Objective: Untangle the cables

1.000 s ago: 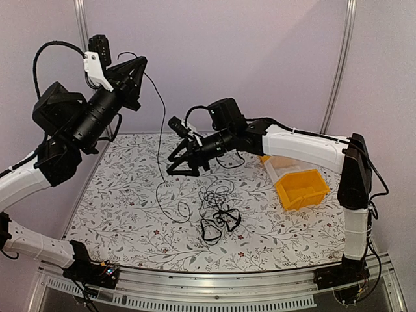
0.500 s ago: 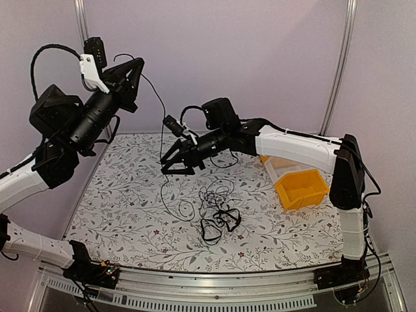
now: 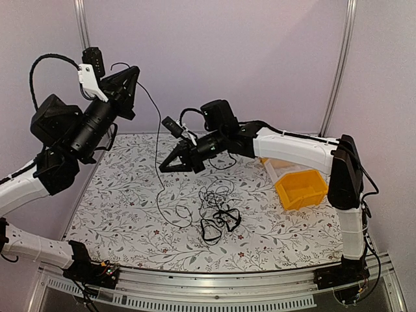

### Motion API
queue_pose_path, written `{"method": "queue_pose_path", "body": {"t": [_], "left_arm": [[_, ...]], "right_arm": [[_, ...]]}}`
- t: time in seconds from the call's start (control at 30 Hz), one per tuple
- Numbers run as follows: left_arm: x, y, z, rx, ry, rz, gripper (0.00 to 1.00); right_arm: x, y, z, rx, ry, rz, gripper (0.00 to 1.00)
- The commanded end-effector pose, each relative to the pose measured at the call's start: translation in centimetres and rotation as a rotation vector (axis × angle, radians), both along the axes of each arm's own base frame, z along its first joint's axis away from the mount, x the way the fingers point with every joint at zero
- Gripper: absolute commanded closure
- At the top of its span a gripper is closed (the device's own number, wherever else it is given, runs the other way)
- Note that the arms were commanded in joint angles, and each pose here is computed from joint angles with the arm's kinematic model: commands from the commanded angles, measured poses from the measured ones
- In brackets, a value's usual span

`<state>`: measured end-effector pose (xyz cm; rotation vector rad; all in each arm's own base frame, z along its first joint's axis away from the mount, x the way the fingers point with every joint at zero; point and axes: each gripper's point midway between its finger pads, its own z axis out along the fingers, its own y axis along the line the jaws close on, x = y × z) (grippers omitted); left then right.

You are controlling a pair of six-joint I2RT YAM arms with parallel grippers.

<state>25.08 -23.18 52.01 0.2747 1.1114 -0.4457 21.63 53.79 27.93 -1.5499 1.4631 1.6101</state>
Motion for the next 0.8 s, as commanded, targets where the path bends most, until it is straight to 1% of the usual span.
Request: {"method": "queue_pose_path", "body": {"t": [0.0,0.1,0.17,0.2,0.27,0.3,0.33,0.37,0.47,0.53,0.63,0.77], "left_arm": [[1.2,2.8,-2.1,-0.018,0.022,0.120,1.00],[2.1,4.2,-4.4,-0.047,0.065,0.138,1.00],[2.4,4.8,-5.2,-0.070,0.083,0.130,1.00],[2.4,4.9,-5.3,-0.076,0.086,0.124,1.00],[2.3,5.0,-5.1,-0.086,0.083,0.116,1.00],[2.2,5.0,-5.0,-0.088,0.081,0.113,1.00],[2.1,5.0,-4.8,-0.091,0.079,0.106,1.00],[2.2,4.9,-4.7,-0.090,0.080,0.101,1.00],[2.0,4.7,-4.3,-0.101,0.080,0.080,1.00],[1.9,4.5,-4.0,-0.100,0.074,0.065,1.00],[1.8,4.2,-3.5,-0.124,0.078,0.037,1.00],[1.7,3.8,-3.0,-0.142,0.077,0.005,1.00]], "right_arm": [[-0.8,-0.9,1.1,0.021,-0.041,0.002,1.00],[-1.1,-1.8,2.3,0.034,-0.079,-0.008,1.00],[-0.7,-2.0,2.1,0.020,-0.092,-0.040,1.00],[-0.5,-2.0,1.6,0.007,-0.097,-0.060,0.91],[0.6,-1.8,0.7,-0.018,-0.118,-0.122,0.61],[1.2,-1.7,0.1,-0.033,-0.122,-0.157,0.49],[1.6,-1.5,-0.3,-0.045,-0.117,-0.182,0.42],[1.9,-1.3,-0.5,-0.049,-0.116,-0.195,0.38],[2.6,-0.6,-0.9,-0.056,-0.099,-0.224,0.30],[2.9,0.1,-0.7,-0.056,-0.101,-0.238,0.28],[3.0,1.0,-1.3,-0.060,-0.093,-0.231,0.25],[3.3,2.2,-1.9,-0.061,-0.085,-0.218,0.25]]}}
